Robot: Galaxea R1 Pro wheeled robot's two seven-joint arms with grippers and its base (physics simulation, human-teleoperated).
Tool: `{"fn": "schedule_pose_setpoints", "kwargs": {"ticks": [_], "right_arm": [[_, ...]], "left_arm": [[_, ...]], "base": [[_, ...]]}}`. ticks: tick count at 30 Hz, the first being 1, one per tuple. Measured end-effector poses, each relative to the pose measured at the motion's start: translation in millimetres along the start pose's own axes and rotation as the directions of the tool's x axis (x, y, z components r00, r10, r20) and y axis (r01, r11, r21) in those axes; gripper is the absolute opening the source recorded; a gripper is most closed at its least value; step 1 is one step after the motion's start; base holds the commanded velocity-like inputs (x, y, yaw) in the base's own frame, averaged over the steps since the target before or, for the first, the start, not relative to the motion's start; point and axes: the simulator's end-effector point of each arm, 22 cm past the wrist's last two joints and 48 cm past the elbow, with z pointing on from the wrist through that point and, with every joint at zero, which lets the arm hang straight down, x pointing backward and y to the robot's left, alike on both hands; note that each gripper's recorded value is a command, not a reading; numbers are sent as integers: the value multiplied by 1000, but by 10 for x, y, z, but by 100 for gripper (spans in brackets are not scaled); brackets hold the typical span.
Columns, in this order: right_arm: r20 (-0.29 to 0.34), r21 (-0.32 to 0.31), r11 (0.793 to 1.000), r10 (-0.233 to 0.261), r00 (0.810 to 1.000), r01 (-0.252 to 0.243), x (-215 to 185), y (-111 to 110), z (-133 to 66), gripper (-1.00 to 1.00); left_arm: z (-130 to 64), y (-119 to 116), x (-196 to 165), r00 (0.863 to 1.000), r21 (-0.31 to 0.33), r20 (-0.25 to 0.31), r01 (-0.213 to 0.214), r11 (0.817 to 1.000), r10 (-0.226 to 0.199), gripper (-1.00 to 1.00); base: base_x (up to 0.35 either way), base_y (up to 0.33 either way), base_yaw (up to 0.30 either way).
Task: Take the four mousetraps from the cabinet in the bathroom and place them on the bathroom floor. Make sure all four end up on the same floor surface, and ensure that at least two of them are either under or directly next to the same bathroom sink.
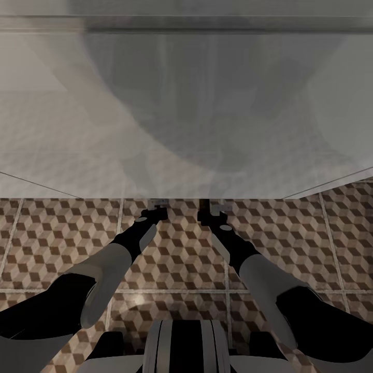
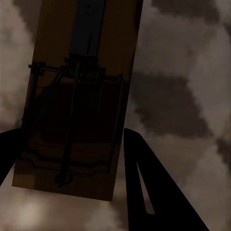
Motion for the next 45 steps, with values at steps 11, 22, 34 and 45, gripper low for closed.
{"fn": "schedule_pose_setpoints", "kwargs": {"ticks": [11,22,34,45], "right_arm": [[0,0,1000,0,1000,0,0,0,0,100],[0,0,1000,1,1000,-1,0,0,0,100],[0,0,1000,1,1000,-1,0,0,0,100],[0,0,1000,1,1000,-1,0,0,0,100]], "left_arm": [[0,6,0,1000,-3,0,0,1000,0,-100],[0,19,0,1000,-9,0,-4,1000,4,100],[0,22,0,1000,-10,0,-4,1000,4,100],[0,23,6,1000,-10,-1,-4,1000,4,100]], "base": [[0,0,0],[0,0,0],[0,0,0],[-3,0,0]]}}
